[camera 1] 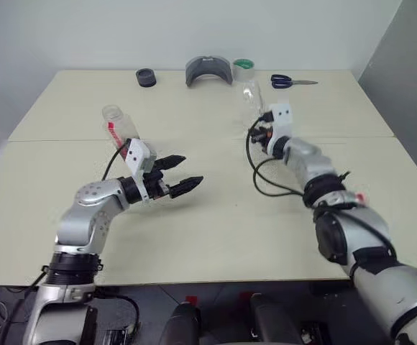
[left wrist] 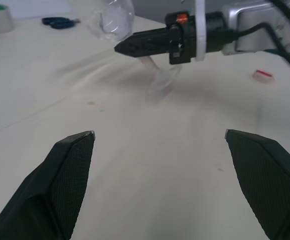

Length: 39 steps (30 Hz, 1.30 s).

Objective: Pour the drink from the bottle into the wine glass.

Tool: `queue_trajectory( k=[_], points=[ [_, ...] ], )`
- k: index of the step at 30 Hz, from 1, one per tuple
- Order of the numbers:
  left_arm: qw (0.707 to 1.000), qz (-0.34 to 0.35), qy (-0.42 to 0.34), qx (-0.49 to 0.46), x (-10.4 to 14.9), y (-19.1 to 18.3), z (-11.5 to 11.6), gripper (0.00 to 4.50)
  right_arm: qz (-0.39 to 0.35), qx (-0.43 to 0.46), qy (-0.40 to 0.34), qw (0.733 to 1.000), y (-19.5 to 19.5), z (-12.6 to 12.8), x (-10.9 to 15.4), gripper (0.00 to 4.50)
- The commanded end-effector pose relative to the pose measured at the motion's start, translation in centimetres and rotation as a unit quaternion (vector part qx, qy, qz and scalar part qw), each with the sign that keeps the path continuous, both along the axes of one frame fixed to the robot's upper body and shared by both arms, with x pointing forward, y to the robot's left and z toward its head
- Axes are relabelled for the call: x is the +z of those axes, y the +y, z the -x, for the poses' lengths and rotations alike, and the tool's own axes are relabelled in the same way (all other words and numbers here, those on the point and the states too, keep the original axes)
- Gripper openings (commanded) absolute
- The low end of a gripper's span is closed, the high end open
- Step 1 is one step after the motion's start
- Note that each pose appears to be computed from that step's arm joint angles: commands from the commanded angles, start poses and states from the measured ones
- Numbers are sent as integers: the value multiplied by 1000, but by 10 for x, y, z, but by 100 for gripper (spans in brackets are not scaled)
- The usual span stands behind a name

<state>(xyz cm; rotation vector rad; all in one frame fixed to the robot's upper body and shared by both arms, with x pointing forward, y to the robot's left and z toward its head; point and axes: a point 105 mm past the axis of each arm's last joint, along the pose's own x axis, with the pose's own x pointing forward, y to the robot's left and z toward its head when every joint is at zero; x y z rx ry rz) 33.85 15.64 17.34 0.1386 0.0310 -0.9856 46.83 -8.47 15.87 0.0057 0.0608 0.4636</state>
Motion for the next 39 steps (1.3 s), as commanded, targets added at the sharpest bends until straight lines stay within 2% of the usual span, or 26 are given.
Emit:
queue_trajectory(
  k=[1,5,10,18,22,25,33,39],
  points=[
    [998,3,-68,-1,37,-1,-8,450,-28,-26,-65,997,-1,1,24,36],
    [996,8,-85,0,51,-4,-13,450,-39,-47,-54,997,-5,9,3,36],
    [997,-2,-81,-9,48,-6,-10,450,-39,-66,-19,997,-16,26,-36,36],
    [997,-14,-70,-17,39,-7,-2,450,-29,-56,19,998,-19,66,-73,31],
    [997,-15,-70,-13,39,-7,-1,450,-30,-43,13,999,-12,73,-71,29],
    [997,-17,-73,0,37,-5,-1,450,-14,-15,-23,1000,-2,74,-61,29],
    [994,-41,-67,81,22,26,5,450,-21,58,-131,990,37,65,-9,29],
    [989,-42,-58,131,19,46,10,450,-7,103,-133,986,74,58,-9,29]
  ],
)
